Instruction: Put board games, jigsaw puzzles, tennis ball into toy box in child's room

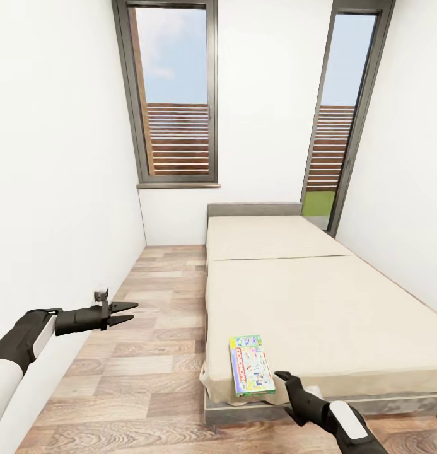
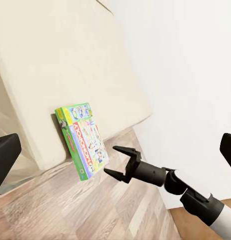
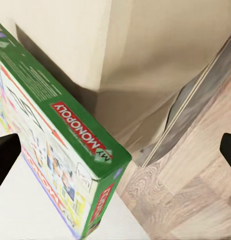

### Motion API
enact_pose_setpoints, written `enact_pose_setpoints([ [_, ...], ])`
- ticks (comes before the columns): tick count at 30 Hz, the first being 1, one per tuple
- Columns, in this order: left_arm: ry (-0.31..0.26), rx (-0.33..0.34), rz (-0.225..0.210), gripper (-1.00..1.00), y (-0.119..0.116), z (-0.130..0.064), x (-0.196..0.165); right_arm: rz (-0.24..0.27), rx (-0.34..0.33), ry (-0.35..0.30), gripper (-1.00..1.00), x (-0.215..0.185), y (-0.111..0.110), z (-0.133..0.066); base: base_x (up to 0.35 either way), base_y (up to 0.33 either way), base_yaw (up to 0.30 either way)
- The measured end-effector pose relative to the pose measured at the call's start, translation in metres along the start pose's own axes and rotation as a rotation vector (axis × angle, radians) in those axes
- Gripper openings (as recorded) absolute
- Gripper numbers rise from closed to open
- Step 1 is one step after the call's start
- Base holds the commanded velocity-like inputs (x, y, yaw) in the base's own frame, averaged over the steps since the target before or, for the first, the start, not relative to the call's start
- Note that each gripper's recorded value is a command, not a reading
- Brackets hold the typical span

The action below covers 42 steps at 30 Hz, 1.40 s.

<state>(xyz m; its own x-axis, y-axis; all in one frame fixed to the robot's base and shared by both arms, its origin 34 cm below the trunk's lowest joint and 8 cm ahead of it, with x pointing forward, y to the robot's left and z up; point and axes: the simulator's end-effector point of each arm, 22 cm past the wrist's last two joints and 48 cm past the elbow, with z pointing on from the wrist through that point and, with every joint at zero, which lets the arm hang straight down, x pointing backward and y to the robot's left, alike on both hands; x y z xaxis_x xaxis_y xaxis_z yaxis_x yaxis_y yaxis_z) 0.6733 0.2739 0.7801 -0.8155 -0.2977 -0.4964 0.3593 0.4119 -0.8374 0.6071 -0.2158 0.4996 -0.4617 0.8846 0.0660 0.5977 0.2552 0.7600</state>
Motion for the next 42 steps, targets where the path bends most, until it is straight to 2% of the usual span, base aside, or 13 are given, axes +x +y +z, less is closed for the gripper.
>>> enact_pose_setpoints([
  [6,0.0,0.002,0.0,1.0,0.0,0.001,0.0,0.013,-0.075,0.034,1.0,0.008,0.016,-0.001,0.0,0.0,0.0],
  [9,0.001,0.001,0.0,1.0,0.0,0.001,0.0,0.042,-0.093,0.049,1.0,0.013,0.014,0.0,0.0,0.0,0.0],
  [14,0.001,0.001,0.001,1.0,0.0,0.001,0.0,0.08,-0.081,0.07,1.0,0.023,0.002,0.003,0.0,0.0,0.0],
  [18,0.001,0.001,0.001,1.0,0.0,0.001,0.0,0.09,-0.078,0.077,1.0,0.026,-0.001,0.003,0.0,0.0,0.0],
  [42,0.001,0.002,0.0,1.0,0.003,0.002,0.003,0.09,-0.081,0.085,1.0,0.03,-0.004,0.006,0.0,0.0,0.0],
])
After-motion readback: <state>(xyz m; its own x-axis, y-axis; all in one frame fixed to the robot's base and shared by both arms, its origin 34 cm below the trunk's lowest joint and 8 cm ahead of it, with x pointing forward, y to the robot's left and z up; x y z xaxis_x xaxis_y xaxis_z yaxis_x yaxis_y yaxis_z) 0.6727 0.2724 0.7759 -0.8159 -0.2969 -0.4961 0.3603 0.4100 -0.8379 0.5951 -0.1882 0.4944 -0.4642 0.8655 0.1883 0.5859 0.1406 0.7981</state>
